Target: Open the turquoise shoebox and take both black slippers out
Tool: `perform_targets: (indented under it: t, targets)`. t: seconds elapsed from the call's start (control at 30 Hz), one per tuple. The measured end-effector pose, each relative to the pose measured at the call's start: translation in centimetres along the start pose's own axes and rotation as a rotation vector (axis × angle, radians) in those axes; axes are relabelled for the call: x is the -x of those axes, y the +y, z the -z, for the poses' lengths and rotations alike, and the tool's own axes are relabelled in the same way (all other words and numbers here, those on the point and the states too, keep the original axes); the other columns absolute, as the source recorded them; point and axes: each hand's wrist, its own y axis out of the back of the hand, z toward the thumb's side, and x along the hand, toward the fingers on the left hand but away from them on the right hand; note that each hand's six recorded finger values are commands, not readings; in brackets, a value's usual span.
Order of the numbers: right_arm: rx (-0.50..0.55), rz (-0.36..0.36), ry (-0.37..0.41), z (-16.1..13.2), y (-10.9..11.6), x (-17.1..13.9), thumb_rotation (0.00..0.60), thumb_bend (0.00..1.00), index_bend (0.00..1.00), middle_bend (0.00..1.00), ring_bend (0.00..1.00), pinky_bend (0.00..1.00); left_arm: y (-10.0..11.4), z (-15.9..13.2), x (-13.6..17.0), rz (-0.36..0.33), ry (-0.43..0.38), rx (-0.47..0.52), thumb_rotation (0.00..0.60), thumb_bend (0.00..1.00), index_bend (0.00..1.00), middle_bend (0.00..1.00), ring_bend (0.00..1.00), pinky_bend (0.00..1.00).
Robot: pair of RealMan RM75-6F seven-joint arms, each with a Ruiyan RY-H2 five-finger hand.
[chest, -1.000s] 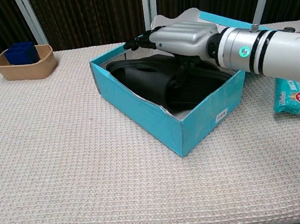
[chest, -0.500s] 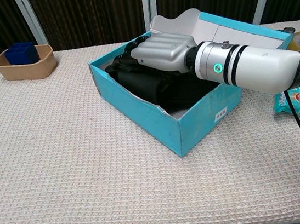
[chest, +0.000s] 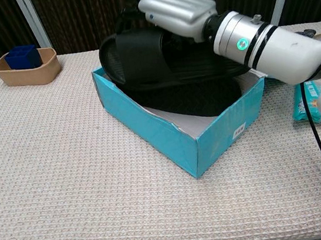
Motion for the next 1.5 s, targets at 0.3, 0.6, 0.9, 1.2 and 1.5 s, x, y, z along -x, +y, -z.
perform_targets:
  t: [0.3, 0.6, 0.9, 1.2, 1.5]
  targets:
    - [0.137, 0.069, -0.063, 5.0, 5.5, -6.4, 0.600, 0.78, 0.32, 0.27, 0.05, 0.00, 0.1, -0.2, -0.5, -0.003, -0.017, -0.004, 0.600, 0.05, 0.19, 0.13, 0.08, 0.05]
    - [0.276, -0.070, -0.169, 8.6, 6.0, -18.0, 0.600, 0.77, 0.31, 0.24, 0.05, 0.00, 0.3, -0.8, -1.0, -0.008, -0.039, -0.011, 0.600, 0.05, 0.19, 0.13, 0.08, 0.05]
    - [0.296, -0.220, -0.111, 7.1, 3.2, -24.1, 0.600, 0.69, 0.29, 0.11, 0.00, 0.00, 0.6, -0.9, -0.9, -0.013, -0.038, -0.014, 0.600, 0.05, 0.19, 0.13, 0.08, 0.05]
    - [0.125, -0.287, -0.138, 7.8, 0.9, -24.9, 0.600, 0.00, 0.00, 0.00, 0.00, 0.00, 0.7, -0.8, -1.0, -0.015, -0.033, -0.018, 0.600, 0.05, 0.19, 0.13, 0.08, 0.05]
    - [-0.098, -0.218, -0.178, 7.5, -0.9, -23.6, 0.600, 0.00, 0.00, 0.00, 0.00, 0.00, 0.8, -0.8, -1.2, -0.010, -0.032, -0.022, 0.600, 0.05, 0.19, 0.13, 0.08, 0.05]
